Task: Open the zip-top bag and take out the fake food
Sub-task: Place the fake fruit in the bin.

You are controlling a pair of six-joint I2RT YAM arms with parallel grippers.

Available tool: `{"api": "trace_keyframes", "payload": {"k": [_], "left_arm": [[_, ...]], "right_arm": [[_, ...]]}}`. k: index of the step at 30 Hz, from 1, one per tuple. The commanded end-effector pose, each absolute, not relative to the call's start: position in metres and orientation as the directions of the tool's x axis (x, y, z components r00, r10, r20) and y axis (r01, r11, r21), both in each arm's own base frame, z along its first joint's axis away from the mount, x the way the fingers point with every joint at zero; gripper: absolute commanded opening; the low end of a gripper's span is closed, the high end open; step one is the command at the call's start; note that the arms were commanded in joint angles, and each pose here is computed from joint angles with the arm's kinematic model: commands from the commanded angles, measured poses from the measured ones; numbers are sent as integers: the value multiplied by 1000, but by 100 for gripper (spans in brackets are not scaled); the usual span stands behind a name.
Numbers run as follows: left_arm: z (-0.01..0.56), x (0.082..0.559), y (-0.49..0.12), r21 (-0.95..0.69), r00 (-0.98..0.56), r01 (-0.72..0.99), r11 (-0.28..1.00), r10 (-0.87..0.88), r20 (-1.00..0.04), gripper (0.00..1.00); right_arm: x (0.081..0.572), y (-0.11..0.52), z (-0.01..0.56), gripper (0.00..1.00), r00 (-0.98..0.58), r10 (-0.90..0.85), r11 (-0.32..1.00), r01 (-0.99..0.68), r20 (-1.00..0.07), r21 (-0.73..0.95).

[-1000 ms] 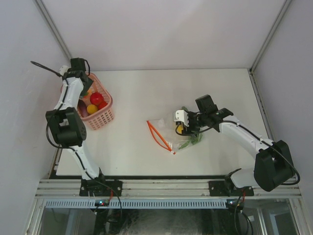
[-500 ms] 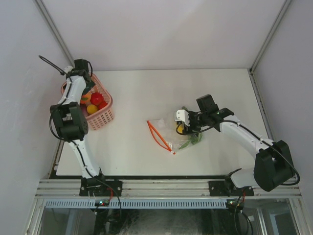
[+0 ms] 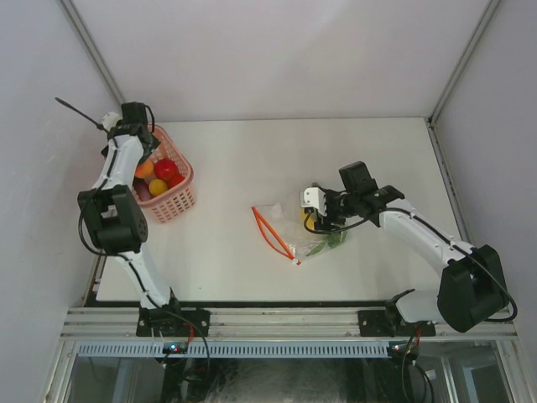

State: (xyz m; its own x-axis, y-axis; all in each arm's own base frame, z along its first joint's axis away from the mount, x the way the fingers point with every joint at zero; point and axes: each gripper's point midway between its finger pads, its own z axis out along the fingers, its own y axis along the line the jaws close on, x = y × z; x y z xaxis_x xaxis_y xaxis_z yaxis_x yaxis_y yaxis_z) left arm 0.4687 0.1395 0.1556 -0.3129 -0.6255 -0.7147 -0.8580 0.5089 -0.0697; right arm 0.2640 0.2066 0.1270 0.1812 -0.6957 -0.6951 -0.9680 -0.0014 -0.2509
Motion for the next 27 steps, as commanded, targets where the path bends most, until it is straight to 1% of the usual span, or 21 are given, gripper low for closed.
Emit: {"api": "trace_keyframes", "payload": {"k": [1, 7, 9, 11, 14, 15, 22, 27], "left_arm": [[218, 457, 136, -257, -141, -829, 496, -631, -763, 100], [247, 439, 119, -424, -35, -749, 510, -669, -743, 100], [247, 434, 114, -477, -7, -732, 486, -706, -709, 100], [248, 432, 105, -564, 7, -676, 475, -761, -649, 100], [245, 437, 93, -695, 6, -542, 472, -825, -565, 100], [253, 441, 92, -728, 17, -481, 489, -825, -565, 100], [269, 423, 86, -667, -22, -406, 624, -737, -676, 100], [291, 404, 73, -542, -50, -371, 754, -599, -799, 100]], "right_arm": [[271, 212, 153, 66, 231, -659, 4, -951, -716, -310], [270, 212, 156, 65, 230, -651, 9, -950, -723, -311], [270, 212, 158, 66, 232, -647, 11, -950, -726, -313], [270, 212, 159, 66, 232, -644, 11, -950, -729, -311], [270, 212, 160, 66, 233, -642, 13, -949, -730, -315], [270, 212, 161, 65, 233, -641, 15, -949, -731, -316], [270, 211, 163, 65, 233, -637, 18, -949, -735, -316], [270, 211, 162, 66, 232, -638, 20, -948, -734, -316]]}}
